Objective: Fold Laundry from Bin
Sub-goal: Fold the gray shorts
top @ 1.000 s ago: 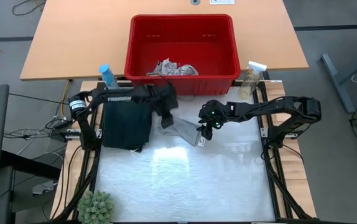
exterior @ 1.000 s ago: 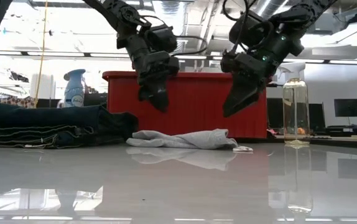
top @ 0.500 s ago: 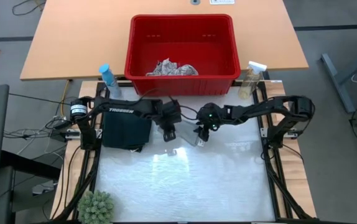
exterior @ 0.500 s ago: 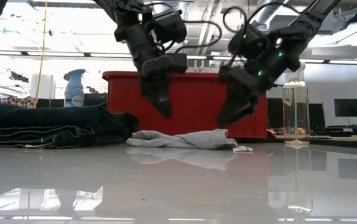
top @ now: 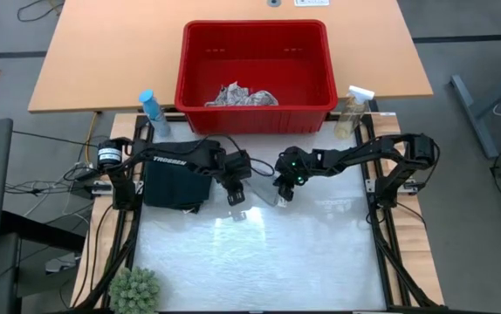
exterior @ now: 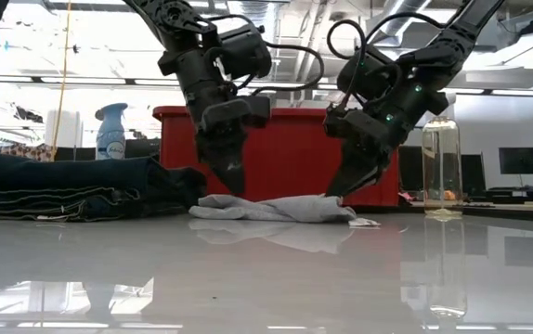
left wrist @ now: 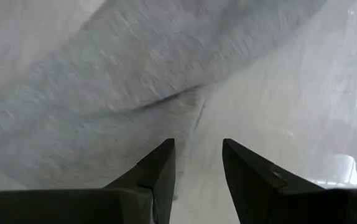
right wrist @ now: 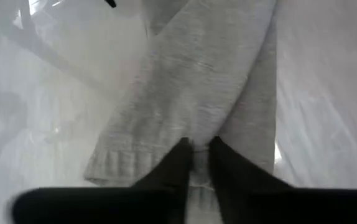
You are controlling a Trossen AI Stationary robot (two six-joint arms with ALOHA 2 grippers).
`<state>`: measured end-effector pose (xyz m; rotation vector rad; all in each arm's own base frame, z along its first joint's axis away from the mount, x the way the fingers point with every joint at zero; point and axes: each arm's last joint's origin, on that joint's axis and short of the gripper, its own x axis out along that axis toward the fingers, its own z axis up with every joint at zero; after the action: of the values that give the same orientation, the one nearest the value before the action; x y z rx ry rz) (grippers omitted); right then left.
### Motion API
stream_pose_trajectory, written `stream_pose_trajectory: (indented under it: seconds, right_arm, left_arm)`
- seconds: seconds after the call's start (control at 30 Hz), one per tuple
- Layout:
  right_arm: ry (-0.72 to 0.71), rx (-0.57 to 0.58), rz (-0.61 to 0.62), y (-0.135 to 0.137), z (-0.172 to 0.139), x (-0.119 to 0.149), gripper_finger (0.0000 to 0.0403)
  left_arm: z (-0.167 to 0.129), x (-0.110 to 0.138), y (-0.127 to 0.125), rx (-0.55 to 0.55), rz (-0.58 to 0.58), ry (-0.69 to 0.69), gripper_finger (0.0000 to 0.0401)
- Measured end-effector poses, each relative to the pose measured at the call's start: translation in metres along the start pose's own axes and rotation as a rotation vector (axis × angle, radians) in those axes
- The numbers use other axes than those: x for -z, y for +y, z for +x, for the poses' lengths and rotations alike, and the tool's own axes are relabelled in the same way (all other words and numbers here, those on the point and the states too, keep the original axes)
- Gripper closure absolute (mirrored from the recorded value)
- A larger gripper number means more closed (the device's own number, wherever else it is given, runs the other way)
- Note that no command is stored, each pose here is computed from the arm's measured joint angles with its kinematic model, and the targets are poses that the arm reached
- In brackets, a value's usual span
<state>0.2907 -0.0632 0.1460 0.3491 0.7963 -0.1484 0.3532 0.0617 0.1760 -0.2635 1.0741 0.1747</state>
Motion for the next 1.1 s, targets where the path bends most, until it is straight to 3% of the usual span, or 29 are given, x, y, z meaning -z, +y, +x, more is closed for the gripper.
stream_pose_trajectory:
  seconds: [0.07,0.13,0.87,1.1]
  right_arm:
    - [0.003,0.001,0.013,0.000,0.000,0.000,0.0372]
    - [0.000,0.000,0.029,0.000,-0.001,0.000,0.0385]
    - [0.037,0.062,0.095,-0.008,-0.016,-0.001,0.0377]
    - [0.037,0.085,0.122,-0.017,-0.019,-0.005,0.0351]
  left_arm:
    - [0.002,0.003,-0.002,-0.004,0.005,0.001,0.0281]
    - [0.005,0.008,-0.002,-0.009,0.003,0.010,0.0281]
    - [0.019,0.029,0.001,-0.031,-0.095,0.028,0.0281]
    - [0.019,0.028,0.001,-0.028,-0.113,0.014,0.0281]
